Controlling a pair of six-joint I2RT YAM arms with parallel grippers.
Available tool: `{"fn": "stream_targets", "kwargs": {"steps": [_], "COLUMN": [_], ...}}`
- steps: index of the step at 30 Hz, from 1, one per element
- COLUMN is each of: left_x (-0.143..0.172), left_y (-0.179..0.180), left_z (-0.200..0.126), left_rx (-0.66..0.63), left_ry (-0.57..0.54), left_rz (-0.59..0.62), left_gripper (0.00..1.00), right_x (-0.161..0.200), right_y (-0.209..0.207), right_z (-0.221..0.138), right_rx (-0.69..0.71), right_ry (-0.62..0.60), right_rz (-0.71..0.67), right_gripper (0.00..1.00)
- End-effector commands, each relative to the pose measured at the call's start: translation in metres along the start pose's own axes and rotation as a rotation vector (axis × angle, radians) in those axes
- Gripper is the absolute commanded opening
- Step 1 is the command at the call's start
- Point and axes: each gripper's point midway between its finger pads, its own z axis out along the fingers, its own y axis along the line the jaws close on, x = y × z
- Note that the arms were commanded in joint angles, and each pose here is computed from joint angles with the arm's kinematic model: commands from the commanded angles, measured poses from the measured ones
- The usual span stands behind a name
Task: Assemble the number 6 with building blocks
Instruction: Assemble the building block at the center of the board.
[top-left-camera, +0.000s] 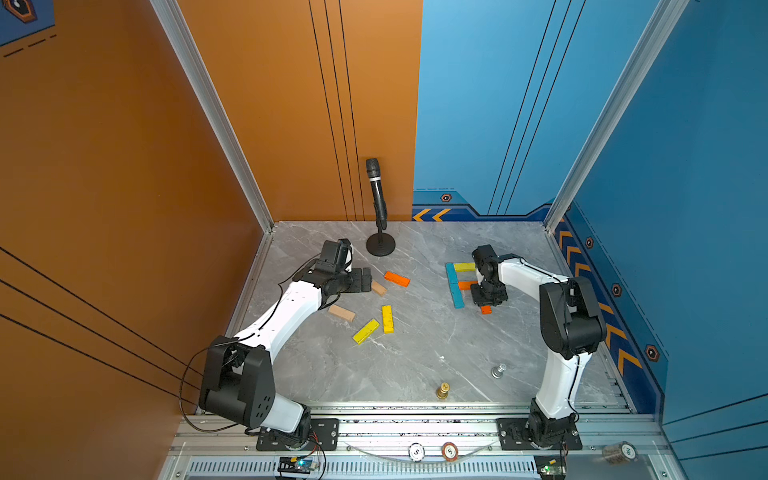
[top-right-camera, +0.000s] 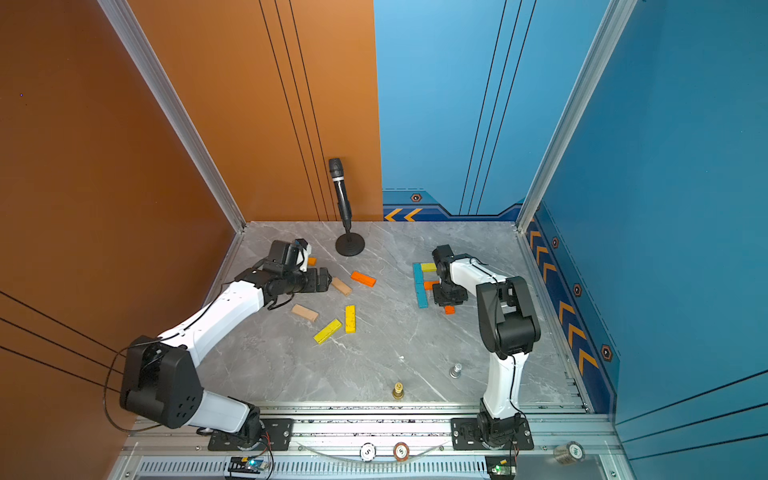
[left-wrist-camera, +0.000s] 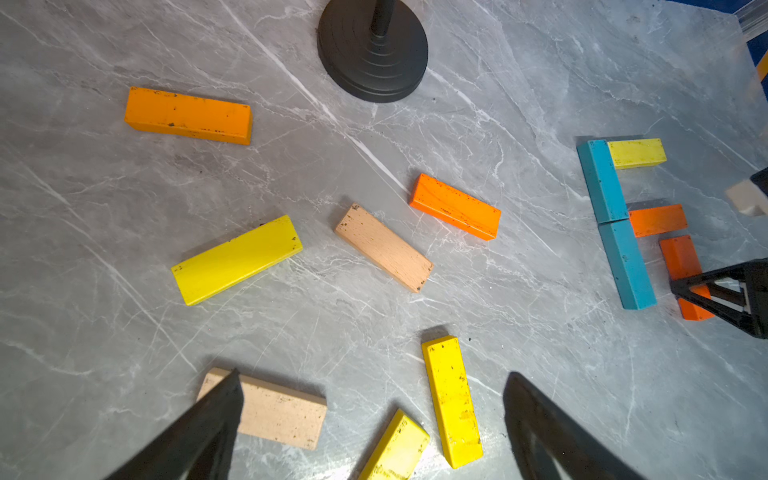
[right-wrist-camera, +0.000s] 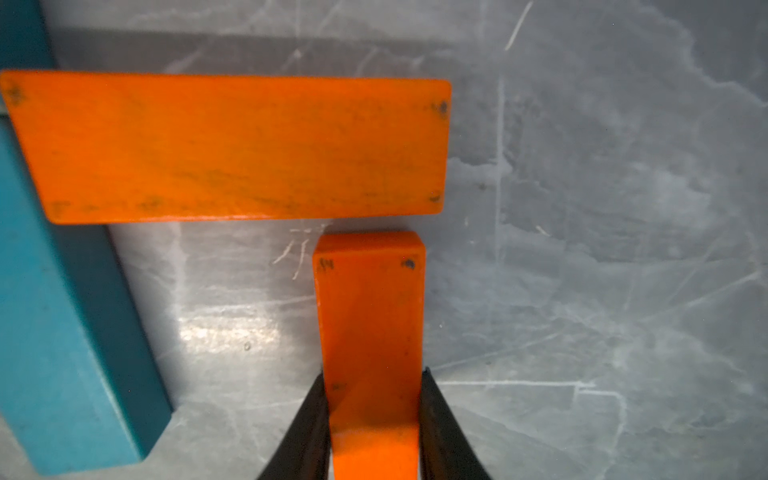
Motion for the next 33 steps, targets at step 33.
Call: {"fn": "stream_targets", "kwargs": {"steps": [33], "left_x": [-0.0042], "left_y": [-0.0051], "left_z": [-0.0013], "left_rx": [0.001], "left_ry": [-0.01], "left_rz": [0.029], "left_gripper": [0.98], "right_x": [0.0055], "right_y": [-0.0007], "right_z": [0.018], "right_rx": [0.037], "right_ry": [0.062], "right_rz": [0.01], "right_gripper": [0.33]}}
